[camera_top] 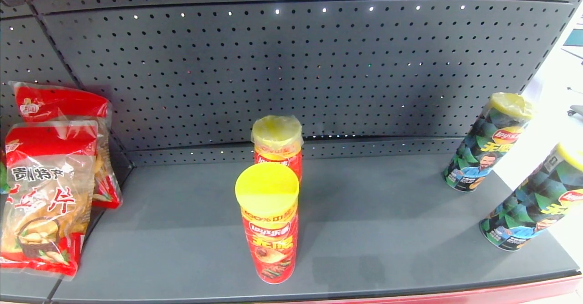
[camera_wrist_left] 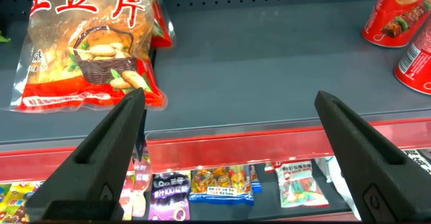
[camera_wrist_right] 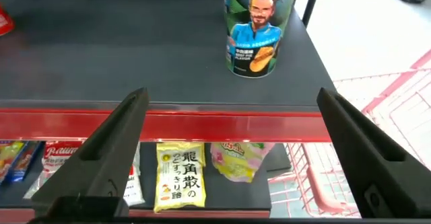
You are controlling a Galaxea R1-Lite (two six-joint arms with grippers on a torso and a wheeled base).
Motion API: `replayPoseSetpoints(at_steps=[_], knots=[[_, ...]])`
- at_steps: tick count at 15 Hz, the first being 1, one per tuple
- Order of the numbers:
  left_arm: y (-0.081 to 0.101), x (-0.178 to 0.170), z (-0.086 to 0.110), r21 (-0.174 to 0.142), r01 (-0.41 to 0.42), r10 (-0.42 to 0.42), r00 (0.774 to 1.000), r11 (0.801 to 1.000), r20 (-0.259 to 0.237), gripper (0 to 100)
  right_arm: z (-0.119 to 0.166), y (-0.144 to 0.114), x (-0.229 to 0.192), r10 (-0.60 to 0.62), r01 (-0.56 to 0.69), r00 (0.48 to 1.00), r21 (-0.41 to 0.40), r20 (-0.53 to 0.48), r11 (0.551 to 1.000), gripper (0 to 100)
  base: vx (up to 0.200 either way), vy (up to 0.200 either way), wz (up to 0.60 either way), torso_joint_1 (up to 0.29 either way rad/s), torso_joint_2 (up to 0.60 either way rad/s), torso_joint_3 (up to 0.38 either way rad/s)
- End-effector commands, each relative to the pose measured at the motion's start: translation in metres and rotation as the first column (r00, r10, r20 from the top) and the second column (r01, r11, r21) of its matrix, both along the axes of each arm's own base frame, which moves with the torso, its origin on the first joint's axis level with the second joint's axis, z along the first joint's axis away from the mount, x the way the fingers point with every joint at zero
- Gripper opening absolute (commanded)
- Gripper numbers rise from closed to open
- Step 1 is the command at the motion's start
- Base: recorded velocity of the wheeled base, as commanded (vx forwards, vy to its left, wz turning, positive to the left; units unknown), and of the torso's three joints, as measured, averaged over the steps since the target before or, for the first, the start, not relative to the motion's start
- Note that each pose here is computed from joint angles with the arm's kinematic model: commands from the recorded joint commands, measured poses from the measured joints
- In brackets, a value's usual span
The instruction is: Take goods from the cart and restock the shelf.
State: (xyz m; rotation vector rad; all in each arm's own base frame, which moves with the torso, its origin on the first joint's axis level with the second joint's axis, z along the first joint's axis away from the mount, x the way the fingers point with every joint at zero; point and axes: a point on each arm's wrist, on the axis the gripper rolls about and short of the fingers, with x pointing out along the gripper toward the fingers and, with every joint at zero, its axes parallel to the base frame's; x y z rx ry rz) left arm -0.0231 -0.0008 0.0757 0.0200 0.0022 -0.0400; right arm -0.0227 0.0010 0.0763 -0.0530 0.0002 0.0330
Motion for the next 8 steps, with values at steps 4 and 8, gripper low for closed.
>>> replayPoseSetpoints(at_steps=[4, 8], knots=[[0.0000, 0.0000, 0.0000, 0.000, 0.000, 0.000, 1.000, 1.000, -0.001, 100, -0.0006, -0.0006, -0.0001, -0.019, 0.019, 1.000, 0.050, -0.002, 0.999, 100, 0.000, 0.000, 0.00, 0.000, 0.00, 0.000], [0.0000, 0.0000, 0.0000, 0.000, 0.000, 0.000, 1.000, 1.000, -0.001, 100, -0.0006, -0.0003, -0.0001, -0.013, 0.013, 1.000, 0.048, -0.007, 0.999, 100, 0.000, 0.000, 0.00, 0.000, 0.00, 0.000]])
